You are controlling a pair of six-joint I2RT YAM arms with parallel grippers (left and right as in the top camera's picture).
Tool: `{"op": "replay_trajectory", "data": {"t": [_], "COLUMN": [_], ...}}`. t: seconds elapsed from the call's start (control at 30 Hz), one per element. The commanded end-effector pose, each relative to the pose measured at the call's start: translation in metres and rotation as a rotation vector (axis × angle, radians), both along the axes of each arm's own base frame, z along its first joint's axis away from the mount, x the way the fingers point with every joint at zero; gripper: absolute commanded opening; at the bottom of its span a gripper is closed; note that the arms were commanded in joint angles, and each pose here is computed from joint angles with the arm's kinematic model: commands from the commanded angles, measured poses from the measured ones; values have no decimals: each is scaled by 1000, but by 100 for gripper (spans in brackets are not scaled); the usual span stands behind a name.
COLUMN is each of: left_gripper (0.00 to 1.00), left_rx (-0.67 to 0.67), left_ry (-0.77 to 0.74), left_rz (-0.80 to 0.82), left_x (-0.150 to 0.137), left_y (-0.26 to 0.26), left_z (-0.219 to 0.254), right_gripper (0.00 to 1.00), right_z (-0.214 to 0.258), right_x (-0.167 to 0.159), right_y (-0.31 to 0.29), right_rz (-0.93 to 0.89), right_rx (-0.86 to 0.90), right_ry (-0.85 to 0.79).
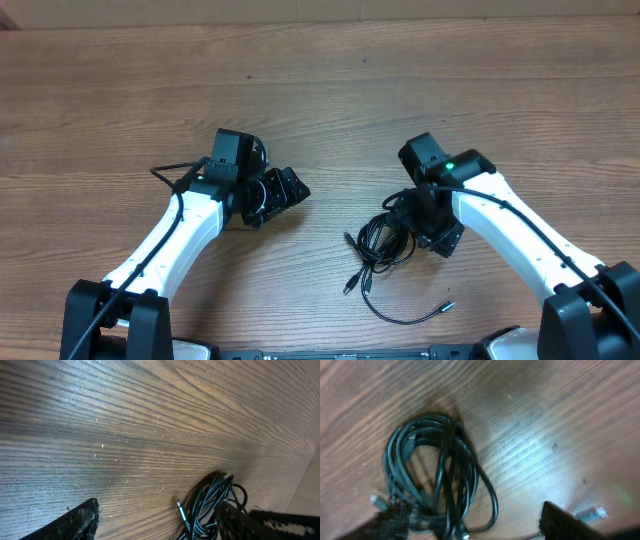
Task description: Untangle cables
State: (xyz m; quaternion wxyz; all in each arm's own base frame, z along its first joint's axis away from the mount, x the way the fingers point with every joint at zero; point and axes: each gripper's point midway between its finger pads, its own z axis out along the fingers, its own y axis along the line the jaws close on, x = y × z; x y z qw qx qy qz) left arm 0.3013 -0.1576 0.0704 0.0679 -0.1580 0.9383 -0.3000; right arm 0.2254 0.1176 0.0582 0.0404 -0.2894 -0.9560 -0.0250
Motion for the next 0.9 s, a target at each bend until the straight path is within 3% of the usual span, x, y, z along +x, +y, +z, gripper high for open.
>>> {"op": "replay_trajectory", "data": {"t": [0.0,0.1,0.17,0.27,0.33,0.43,0.53,0.63,0.87], "left_gripper": [74,74,73,63,66,78,80,81,58], "left_rx": [-17,-17,-17,-19,-24,-61,-132,-168,-126], "left_ry": [-28,-28,-27,-27,-25,-46,-87,-107,-97], "left_rz": [-31,-31,-31,-32,-35,-98,-209,-266,-247], "left_x": [-2,-2,-2,-2,-3,-6,-13,-18,-17], "left_y": [-3,-3,-3,-4,-4,-11,-24,-30,-24], "left_z": [8,8,8,8,9,13,22,27,21], "right_gripper": [68,56,36,16,4,4,4,4,4], "right_z": [-17,-34,-43,-43,-36,-11,24,39,45], "right_x": [-10,-13,-14,-7,4,25,42,53,47], "right_y": [2,11,21,35,52,93,127,136,141], "right_rz": [-37,-32,-30,12,77,234,345,353,348], "right_rx": [31,100,164,248,341,575,797,853,906], "right_ry": [10,-4,-14,-48,-100,-230,-362,-427,-394]}}
